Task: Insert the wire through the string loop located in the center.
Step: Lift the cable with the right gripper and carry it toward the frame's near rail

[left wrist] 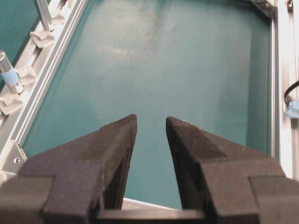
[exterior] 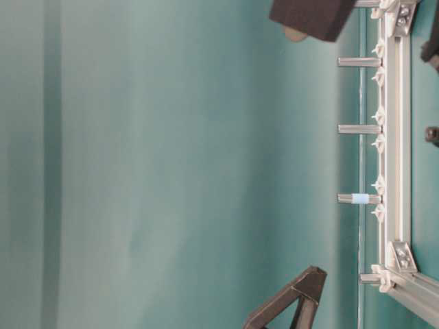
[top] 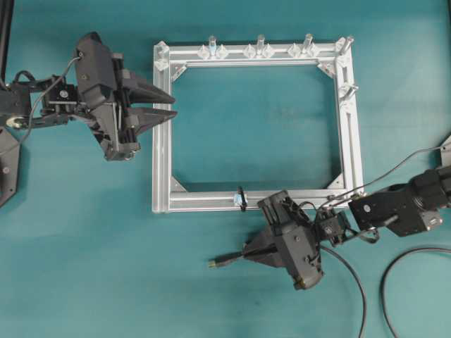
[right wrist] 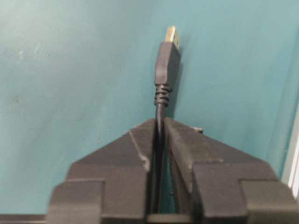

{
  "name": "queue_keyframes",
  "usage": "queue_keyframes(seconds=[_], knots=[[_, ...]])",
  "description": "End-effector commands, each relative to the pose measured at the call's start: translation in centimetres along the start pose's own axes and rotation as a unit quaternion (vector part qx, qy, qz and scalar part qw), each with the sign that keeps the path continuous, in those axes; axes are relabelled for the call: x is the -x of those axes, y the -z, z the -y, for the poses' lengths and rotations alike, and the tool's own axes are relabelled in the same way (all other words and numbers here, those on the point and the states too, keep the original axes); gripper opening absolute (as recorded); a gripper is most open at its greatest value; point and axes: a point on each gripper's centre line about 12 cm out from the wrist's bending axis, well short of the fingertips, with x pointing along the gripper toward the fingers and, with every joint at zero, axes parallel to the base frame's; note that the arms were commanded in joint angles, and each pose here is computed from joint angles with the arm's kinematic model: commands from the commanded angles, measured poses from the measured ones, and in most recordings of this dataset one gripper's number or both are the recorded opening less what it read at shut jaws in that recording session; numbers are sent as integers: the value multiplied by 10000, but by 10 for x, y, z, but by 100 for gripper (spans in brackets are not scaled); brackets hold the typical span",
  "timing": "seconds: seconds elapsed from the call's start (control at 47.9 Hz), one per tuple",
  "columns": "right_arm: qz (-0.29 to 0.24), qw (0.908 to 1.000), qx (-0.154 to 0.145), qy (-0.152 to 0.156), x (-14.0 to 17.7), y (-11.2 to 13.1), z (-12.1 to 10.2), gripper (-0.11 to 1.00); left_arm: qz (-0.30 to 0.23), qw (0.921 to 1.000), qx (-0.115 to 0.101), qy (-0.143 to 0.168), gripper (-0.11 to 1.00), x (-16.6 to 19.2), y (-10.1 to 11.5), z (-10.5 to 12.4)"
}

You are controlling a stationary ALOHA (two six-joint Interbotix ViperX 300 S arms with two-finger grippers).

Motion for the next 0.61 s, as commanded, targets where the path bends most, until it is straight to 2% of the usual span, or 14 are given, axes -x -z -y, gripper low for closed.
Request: queue_keyframes(seconds=[0.0,0.188,0.585], knots=[[69,10000,-45,-4,0,-5,-1,10,129,9999,-26,37,36,2,-7,2],[8,9998,-203,-4,2,0,-1,10,128,9999,-39,65,36,2,-7,4],[152,9996,-229,-29,4,-7,-2,10,109,9998,-81,154,36,2,-5,10]])
